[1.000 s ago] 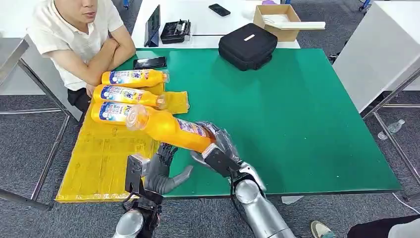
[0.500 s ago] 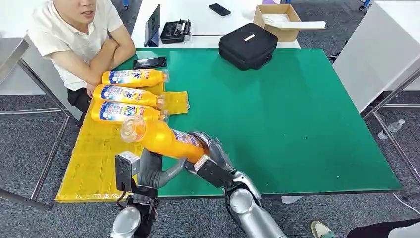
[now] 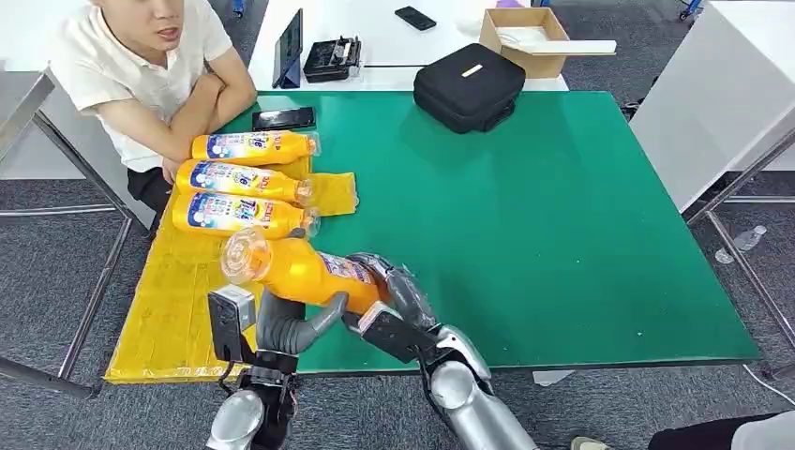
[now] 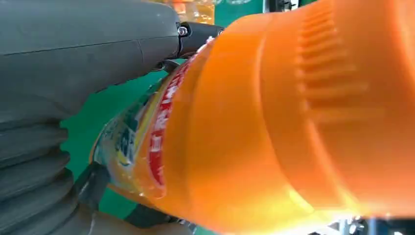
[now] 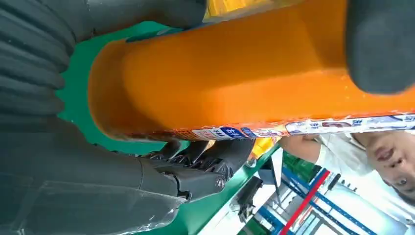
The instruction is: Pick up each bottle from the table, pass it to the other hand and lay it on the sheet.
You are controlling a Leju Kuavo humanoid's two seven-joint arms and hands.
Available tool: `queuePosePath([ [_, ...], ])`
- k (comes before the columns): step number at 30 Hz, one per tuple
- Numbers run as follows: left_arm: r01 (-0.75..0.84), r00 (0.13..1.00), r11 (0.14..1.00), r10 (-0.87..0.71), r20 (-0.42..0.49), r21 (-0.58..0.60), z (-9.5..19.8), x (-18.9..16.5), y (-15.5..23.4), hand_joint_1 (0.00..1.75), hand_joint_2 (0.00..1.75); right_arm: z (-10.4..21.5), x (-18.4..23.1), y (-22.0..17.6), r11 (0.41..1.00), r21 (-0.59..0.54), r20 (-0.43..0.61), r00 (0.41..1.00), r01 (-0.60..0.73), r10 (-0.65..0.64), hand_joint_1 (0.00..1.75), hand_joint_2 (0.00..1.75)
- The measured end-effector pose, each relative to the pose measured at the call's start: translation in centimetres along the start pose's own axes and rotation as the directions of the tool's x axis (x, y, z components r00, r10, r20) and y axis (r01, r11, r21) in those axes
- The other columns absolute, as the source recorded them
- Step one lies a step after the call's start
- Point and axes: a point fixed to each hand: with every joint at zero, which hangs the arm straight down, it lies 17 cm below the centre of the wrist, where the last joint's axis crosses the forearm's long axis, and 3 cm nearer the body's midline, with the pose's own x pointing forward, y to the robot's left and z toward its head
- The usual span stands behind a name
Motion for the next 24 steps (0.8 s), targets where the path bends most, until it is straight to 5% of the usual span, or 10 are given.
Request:
queuePosePath([
  [4, -0.086, 0.996, 0.996, 0.085, -0.024, -0.02, 0.0, -0.2, -0.4, 0.0, 1.75, -0.1, 0.1, 0.1, 1.0, 0.005, 0.007, 1.0, 0.004, -0.004, 1.75, 1.75],
  [5, -0.096, 0.995, 0.995, 0.096, -0.023, -0.021, -0.2, -0.2, -0.4, 1.5, 1.75, -0.1, 0.2, 0.3, 1.0, 0.012, 0.013, 1.0, 0.005, -0.005, 1.75, 1.75],
  [6, -0.1, 0.995, 0.995, 0.1, -0.022, -0.02, -0.3, -0.1, -0.4, 1.75, 1.75, -0.1, 0.3, 0.5, 1.0, 0.017, 0.016, 1.0, 0.005, -0.005, 1.75, 1.75],
  [12, -0.077, 0.997, 0.997, 0.077, 0.002, -0.022, -0.7, 0.0, -0.3, 1.75, 1.75, -0.1, 0.4, 1.2, 0.999, 0.031, 0.024, 0.999, 0.023, -0.024, 1.75, 1.75],
  [14, -0.064, 0.998, 0.998, 0.065, 0.015, -0.018, -0.7, 0.2, -0.2, 1.75, 1.75, -0.1, 0.6, 1.3, 0.998, 0.029, 0.028, 0.998, 0.052, -0.053, 1.52, 1.75],
  [24, -0.032, 0.999, 0.999, 0.033, 0.028, -0.013, -0.7, 0.3, -0.1, 1.75, 1.75, 0.3, 0.8, 2.2, 0.993, 0.035, 0.023, 0.993, 0.115, -0.115, 1.52, 1.75],
])
